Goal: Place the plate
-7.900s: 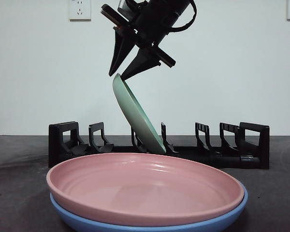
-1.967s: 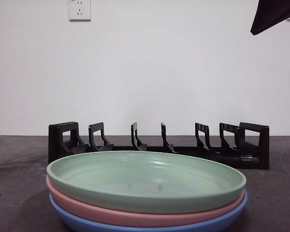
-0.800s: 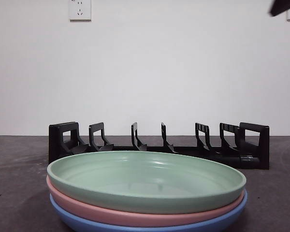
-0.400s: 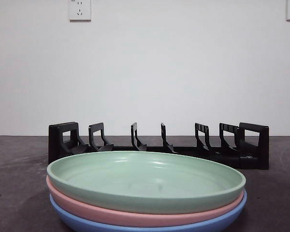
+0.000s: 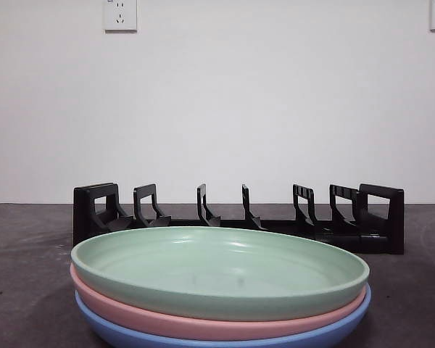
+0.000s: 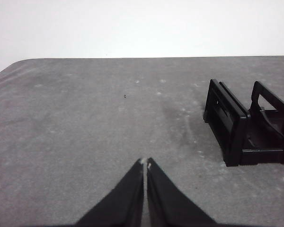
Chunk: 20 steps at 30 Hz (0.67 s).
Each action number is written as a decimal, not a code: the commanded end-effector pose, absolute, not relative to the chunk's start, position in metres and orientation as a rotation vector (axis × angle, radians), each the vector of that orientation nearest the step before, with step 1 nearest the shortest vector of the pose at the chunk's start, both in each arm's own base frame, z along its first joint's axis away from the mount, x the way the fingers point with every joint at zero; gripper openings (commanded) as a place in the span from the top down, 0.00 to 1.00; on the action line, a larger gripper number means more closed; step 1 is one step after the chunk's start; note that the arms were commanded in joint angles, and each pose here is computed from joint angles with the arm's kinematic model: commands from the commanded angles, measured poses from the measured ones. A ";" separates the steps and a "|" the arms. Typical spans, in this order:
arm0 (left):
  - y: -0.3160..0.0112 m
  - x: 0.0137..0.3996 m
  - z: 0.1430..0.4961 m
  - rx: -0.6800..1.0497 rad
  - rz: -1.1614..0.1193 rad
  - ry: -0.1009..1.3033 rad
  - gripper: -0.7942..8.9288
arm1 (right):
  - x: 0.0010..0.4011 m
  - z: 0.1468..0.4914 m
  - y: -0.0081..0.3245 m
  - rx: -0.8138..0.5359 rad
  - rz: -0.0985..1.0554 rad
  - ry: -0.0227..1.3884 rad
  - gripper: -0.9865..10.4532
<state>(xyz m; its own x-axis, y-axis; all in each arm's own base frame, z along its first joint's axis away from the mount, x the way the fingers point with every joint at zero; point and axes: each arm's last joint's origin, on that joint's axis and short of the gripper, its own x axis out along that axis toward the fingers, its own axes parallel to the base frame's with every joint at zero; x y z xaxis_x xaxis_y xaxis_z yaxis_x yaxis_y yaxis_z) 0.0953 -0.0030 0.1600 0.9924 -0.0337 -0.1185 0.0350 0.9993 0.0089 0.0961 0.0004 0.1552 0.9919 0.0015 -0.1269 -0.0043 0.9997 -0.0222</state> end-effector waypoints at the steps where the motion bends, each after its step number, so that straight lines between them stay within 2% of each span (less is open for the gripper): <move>1: -0.003 0.096 0.155 0.019 -0.037 0.126 0.91 | 0.097 0.155 0.000 -0.011 -0.005 0.120 0.90; 20: -0.003 0.096 0.155 0.019 -0.037 0.125 0.91 | 0.097 0.159 0.000 -0.011 -0.005 0.081 0.90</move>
